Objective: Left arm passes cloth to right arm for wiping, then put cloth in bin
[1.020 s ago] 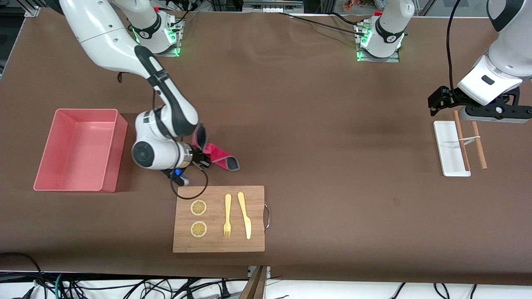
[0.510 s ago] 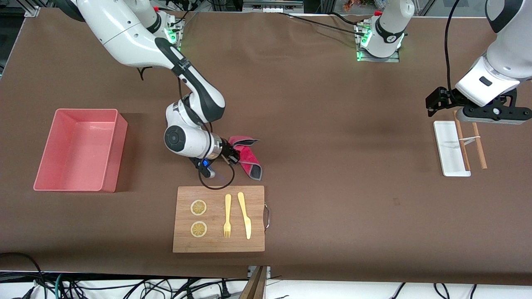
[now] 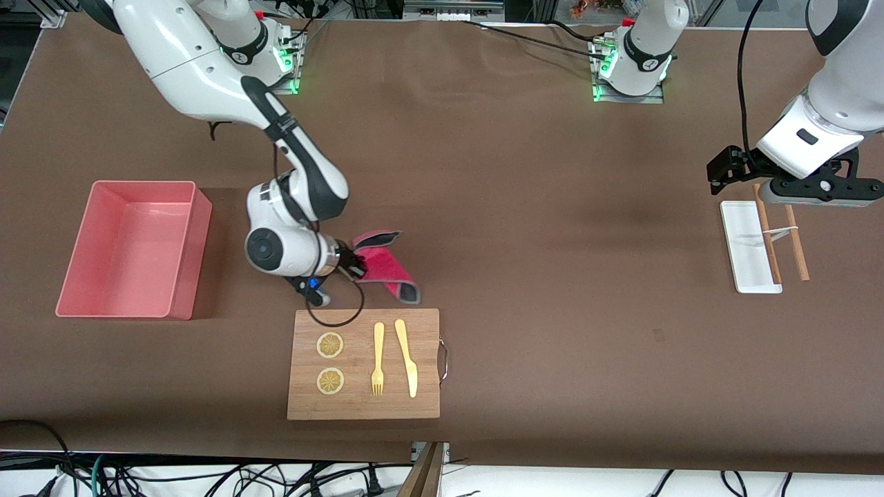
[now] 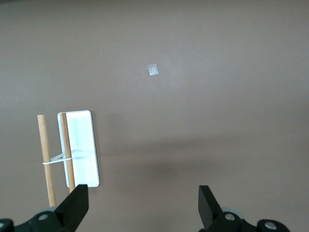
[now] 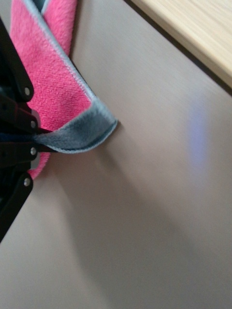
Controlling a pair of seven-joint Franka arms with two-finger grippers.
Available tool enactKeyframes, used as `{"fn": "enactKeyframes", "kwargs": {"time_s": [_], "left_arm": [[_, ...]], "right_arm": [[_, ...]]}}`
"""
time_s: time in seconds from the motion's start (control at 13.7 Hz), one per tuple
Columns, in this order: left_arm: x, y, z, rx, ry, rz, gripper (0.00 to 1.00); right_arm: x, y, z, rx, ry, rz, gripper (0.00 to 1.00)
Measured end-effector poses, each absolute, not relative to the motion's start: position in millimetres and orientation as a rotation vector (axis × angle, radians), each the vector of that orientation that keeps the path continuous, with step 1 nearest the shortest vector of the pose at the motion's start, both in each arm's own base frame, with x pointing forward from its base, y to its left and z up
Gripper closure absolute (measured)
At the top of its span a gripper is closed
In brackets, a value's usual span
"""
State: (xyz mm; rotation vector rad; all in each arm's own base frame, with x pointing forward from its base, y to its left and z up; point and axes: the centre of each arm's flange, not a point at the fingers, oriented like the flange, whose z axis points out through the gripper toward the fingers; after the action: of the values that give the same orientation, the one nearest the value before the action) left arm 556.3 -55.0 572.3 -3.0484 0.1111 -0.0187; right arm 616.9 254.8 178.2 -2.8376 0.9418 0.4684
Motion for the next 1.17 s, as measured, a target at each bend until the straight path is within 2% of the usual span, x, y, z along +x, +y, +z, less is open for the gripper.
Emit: {"fn": "enactKeyframes", "kwargs": {"time_s": [0.36, 0.66, 0.8, 1.17], "left_arm": [[556.3, -54.9, 572.3, -3.048, 0.110, -0.019, 0.00], [554.8, -54.7, 571.0, -3.050, 0.108, 0.003, 0.00], [554.4, -56.1, 570.6, -3.085, 0.096, 0.011, 0.00], [554.7, -53.0, 570.1, -3.091, 0.086, 0.016, 0.00]], "right_arm": [[636.1, 158.2, 197.1, -2.942, 0.745, 0.538, 0.97], [642.4, 118.1, 213.6, -2.973, 0.653, 0.545, 0.97], [646.4, 115.3, 250.6, -2.968, 0.640, 0.543, 0.97], [646.2, 71.5, 394.6, -2.982, 0.531, 0.645, 0.97]]}}
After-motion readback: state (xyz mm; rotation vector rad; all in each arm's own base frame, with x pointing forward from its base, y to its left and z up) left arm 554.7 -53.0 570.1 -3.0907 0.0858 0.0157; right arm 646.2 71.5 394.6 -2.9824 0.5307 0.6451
